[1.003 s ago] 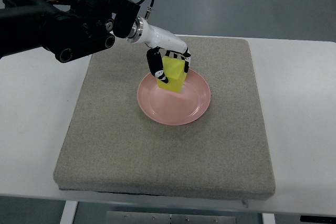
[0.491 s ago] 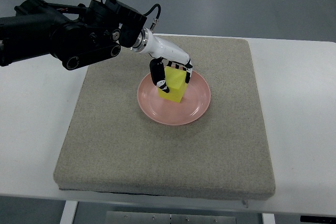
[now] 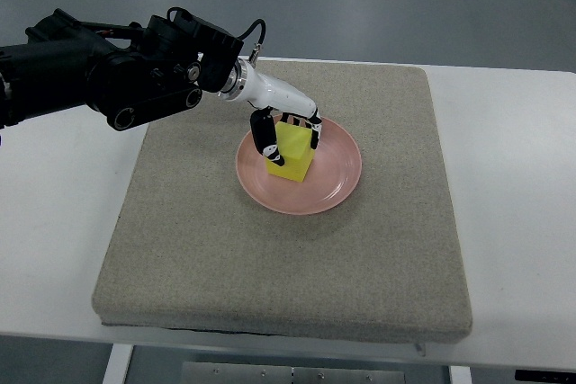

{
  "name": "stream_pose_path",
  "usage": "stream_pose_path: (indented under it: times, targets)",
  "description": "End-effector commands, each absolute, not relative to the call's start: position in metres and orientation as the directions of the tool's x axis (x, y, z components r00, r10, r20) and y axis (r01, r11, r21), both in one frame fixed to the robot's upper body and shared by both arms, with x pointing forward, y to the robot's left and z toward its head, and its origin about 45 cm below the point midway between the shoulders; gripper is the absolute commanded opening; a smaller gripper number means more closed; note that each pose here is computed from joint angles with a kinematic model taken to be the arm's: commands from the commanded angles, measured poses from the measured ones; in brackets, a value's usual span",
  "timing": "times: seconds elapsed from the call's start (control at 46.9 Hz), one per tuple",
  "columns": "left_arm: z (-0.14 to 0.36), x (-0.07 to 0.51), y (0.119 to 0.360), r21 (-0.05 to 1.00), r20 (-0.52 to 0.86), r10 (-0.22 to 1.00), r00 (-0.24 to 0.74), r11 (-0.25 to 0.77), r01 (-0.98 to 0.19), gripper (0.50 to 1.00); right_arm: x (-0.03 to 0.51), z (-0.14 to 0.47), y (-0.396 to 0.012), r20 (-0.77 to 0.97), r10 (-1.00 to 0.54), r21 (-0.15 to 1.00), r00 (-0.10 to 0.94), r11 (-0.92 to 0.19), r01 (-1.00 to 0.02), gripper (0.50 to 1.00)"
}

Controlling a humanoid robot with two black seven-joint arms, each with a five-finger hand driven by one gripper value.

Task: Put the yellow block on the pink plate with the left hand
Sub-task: 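Open the left hand and lift it off the cube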

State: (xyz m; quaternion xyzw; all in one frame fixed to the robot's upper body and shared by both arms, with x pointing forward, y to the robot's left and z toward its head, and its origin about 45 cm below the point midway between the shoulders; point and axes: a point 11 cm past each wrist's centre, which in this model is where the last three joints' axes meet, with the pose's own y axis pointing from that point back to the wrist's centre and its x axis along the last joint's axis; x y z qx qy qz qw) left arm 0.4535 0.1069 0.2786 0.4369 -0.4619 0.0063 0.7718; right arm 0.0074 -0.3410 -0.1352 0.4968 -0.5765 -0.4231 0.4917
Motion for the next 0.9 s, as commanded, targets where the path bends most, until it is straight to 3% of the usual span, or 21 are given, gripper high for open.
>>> stream_pose_path:
  times: [0.0, 0.171, 0.534, 0.726, 0.875]
  targets:
    - [0.278, 0.451, 0.105, 0.672, 0.712, -0.395, 0.58, 0.622, -0.402, 0.906, 0.007, -0.135, -0.341, 0.146, -0.989, 0.976, -0.023, 0.148, -0.157, 0.924]
    - [0.278, 0.451, 0.105, 0.673, 0.712, -0.397, 0.58, 0.623, -0.399, 0.962, 0.007, -0.135, -0.341, 0.146, -0.989, 0.976, -0.023, 0.148, -0.157, 0.924]
    - [0.302, 0.442, 0.087, 0.638, 0.734, -0.389, 0.557, 0.676, -0.369, 0.975, 0.007, -0.135, -0.341, 0.146, -0.989, 0.976, -0.023, 0.148, -0.157, 0.924]
    - [0.343, 0.453, 0.08, 0.557, 0.797, -0.322, 0.511, 0.719, -0.416, 0.984, 0.007, -0.135, -0.341, 0.146, -0.989, 0.976, -0.023, 0.148, -0.157, 0.924]
    - [0.357, 0.471, 0.092, 0.506, 0.831, -0.251, 0.496, 0.712, -0.487, 0.986, 0.007, -0.135, -0.341, 0.146, -0.989, 0.976, -0.023, 0.148, -0.157, 0.924]
